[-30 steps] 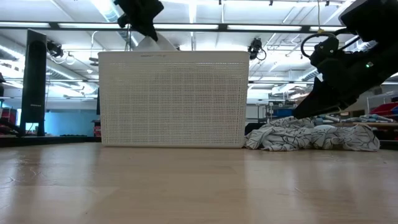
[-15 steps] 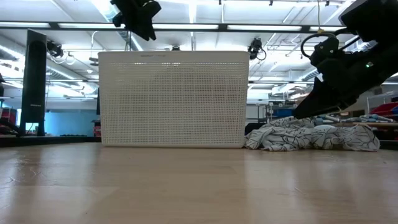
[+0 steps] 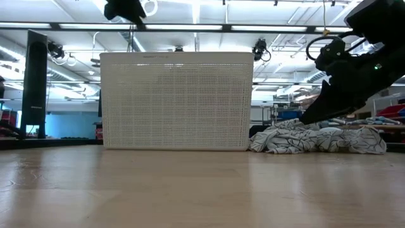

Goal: Sort clothes
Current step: Put the white patterned shirt into the white laundry bin

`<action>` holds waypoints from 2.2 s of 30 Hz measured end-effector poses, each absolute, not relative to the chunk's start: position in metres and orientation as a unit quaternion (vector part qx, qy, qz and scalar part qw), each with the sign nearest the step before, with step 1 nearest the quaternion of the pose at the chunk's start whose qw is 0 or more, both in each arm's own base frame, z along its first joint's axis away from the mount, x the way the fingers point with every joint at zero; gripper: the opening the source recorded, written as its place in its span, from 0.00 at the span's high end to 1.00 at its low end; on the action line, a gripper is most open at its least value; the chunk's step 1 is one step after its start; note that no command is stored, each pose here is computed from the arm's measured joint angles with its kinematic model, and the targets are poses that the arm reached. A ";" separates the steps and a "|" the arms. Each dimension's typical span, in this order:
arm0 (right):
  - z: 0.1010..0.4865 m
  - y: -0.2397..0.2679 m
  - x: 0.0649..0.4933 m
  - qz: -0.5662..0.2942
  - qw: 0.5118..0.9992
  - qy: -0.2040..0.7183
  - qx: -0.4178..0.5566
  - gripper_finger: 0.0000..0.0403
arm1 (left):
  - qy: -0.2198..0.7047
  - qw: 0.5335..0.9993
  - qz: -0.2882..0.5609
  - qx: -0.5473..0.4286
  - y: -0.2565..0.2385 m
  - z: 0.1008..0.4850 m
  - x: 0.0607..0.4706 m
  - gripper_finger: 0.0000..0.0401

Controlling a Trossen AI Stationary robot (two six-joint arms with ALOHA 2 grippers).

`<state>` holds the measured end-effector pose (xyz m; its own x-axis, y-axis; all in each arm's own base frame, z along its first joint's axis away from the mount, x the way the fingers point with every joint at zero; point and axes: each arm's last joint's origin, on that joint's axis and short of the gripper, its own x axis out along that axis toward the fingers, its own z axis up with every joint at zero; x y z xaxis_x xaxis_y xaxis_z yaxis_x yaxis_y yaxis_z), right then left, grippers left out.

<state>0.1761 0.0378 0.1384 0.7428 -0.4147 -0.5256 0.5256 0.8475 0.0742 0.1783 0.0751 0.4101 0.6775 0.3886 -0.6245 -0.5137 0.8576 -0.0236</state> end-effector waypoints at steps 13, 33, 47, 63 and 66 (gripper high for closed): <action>0.138 0.040 0.177 -0.232 0.926 0.258 0.147 0.57 | 0.258 0.955 0.115 -0.087 0.005 0.355 0.170 0.57; 0.175 0.013 0.175 -0.404 0.897 0.174 0.029 0.19 | 0.244 0.958 0.083 -0.127 -0.044 0.257 0.172 0.57; 0.177 -0.002 0.167 -0.436 0.877 0.202 0.008 0.03 | 0.181 0.972 0.074 -0.133 -0.050 0.236 0.175 0.57; 0.153 -0.064 0.163 -0.483 0.812 0.302 0.124 0.06 | 0.170 0.973 0.080 -0.132 -0.050 0.238 0.176 0.57; 0.150 -0.075 0.166 -0.474 0.815 0.295 0.156 0.07 | 0.170 0.973 0.080 -0.132 -0.050 0.238 0.176 0.57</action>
<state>0.1663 -0.0750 0.1499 0.3772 -0.6799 -0.6288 0.8645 0.5021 -0.0244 0.1757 -0.0498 0.2377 0.9294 0.1113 -0.3518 -0.2009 0.9524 -0.2294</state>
